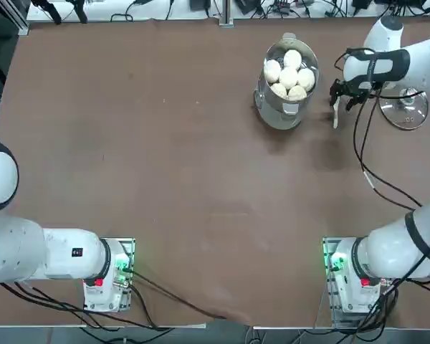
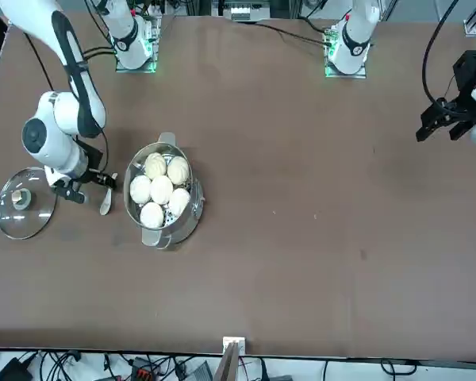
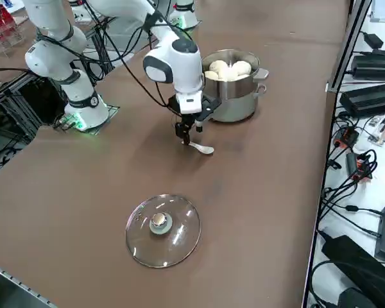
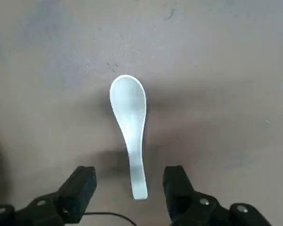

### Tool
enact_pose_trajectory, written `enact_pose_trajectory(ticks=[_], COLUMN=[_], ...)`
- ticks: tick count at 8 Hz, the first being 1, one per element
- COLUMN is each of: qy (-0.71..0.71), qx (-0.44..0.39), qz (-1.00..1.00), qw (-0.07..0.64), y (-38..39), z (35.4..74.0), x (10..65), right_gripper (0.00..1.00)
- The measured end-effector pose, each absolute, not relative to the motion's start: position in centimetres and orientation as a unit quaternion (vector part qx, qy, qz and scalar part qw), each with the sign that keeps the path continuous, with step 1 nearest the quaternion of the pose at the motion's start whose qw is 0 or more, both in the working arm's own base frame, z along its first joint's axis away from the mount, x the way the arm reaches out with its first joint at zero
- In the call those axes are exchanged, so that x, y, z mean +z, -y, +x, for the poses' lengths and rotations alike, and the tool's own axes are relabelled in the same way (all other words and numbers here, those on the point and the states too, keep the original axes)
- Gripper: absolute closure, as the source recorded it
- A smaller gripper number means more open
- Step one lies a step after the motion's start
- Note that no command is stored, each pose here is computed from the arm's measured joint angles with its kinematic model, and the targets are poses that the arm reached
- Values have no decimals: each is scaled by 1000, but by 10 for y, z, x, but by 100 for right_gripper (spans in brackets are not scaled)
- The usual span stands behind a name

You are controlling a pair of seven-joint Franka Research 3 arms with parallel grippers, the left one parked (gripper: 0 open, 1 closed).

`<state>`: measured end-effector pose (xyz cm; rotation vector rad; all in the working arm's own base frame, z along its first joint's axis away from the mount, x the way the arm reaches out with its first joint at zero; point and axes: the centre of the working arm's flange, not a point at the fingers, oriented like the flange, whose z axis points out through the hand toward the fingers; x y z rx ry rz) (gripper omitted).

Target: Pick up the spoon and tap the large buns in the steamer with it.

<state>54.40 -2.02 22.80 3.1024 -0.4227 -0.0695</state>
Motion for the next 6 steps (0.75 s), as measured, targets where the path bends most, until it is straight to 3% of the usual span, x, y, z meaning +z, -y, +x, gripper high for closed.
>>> enact_pose_trajectory(ticks=[6], qy=[122], qx=[-34], qz=[992], qw=[7], y=[30], z=[541], x=[204], right_gripper=[23])
